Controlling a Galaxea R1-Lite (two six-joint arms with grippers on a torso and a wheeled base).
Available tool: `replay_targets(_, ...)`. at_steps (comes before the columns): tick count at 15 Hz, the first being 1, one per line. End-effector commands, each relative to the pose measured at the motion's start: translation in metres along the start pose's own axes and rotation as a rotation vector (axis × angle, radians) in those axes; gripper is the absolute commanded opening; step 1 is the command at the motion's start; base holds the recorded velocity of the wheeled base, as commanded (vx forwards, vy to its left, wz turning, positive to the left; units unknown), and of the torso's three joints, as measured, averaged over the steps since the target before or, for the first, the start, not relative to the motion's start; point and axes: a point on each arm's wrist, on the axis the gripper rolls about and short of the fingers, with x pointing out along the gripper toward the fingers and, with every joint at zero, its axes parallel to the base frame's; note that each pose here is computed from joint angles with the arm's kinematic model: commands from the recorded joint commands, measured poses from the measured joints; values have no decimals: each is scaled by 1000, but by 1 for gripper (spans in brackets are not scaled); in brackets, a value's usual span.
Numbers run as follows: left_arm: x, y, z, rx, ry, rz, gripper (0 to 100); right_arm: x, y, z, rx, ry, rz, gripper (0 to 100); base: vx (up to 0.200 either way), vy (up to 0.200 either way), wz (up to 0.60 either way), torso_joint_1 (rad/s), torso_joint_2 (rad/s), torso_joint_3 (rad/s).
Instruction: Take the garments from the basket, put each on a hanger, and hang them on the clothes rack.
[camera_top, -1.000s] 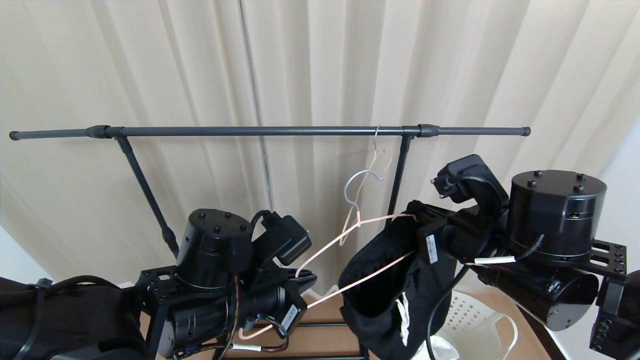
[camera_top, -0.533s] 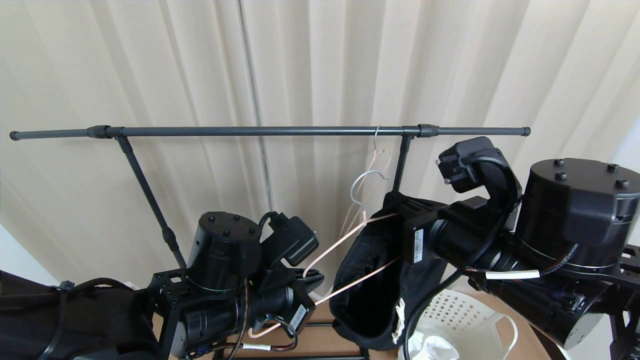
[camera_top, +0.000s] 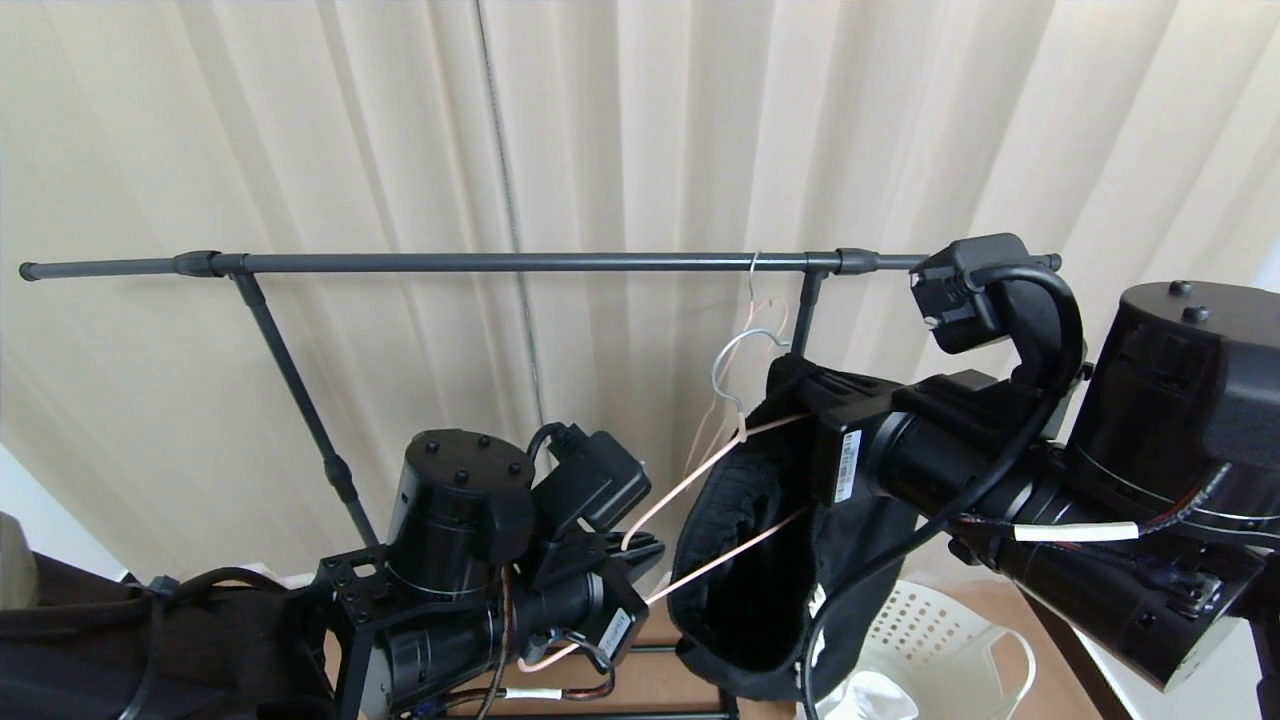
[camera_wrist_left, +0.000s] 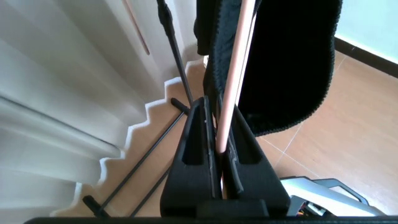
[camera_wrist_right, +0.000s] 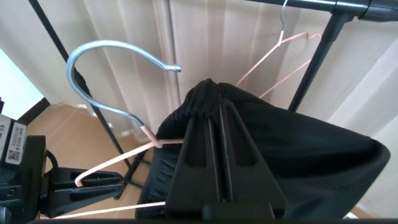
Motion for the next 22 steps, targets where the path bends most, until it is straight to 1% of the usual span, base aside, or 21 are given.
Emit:
replay_targets(1, -2, 0, 2, -2, -10, 2, 0, 0, 0, 0, 0, -2, -3, 0, 0, 0, 0, 0, 0, 0)
replay_targets(2, -7, 1, 6, -1, -29, 5, 0, 0, 0, 0, -1, -2, -14, 0, 0, 0, 0, 0, 0, 0)
replay_targets(3, -8, 1, 7, -1, -35, 7, 0, 0, -1, 0, -1, -2, -22, 100, 0, 0, 0, 0, 0, 0)
replay_targets(7, -12, 1, 9, -1, -45, 8, 0, 2, -7, 2, 1, -10, -58, 100, 0, 0, 0, 0, 0, 0)
replay_targets(14, -16, 4, 11, -5, -58, 18, 0, 1, -10, 3, 2, -13, -65, 100, 0, 0, 0, 0, 0, 0)
replay_targets(18, -16, 11, 14, -41, -70, 41, 0, 1, -10, 2, 2, -12, -65, 100, 0, 0, 0, 0, 0, 0)
replay_targets(19, -16, 15, 16, -46, -74, 54, 0, 1, -10, 2, 1, -10, -67, 100, 0, 0, 0, 0, 0, 0)
replay_targets(22, -16, 20, 15, -52, -73, 70, 0, 1, -10, 2, 1, -10, -65, 100, 0, 0, 0, 0, 0, 0)
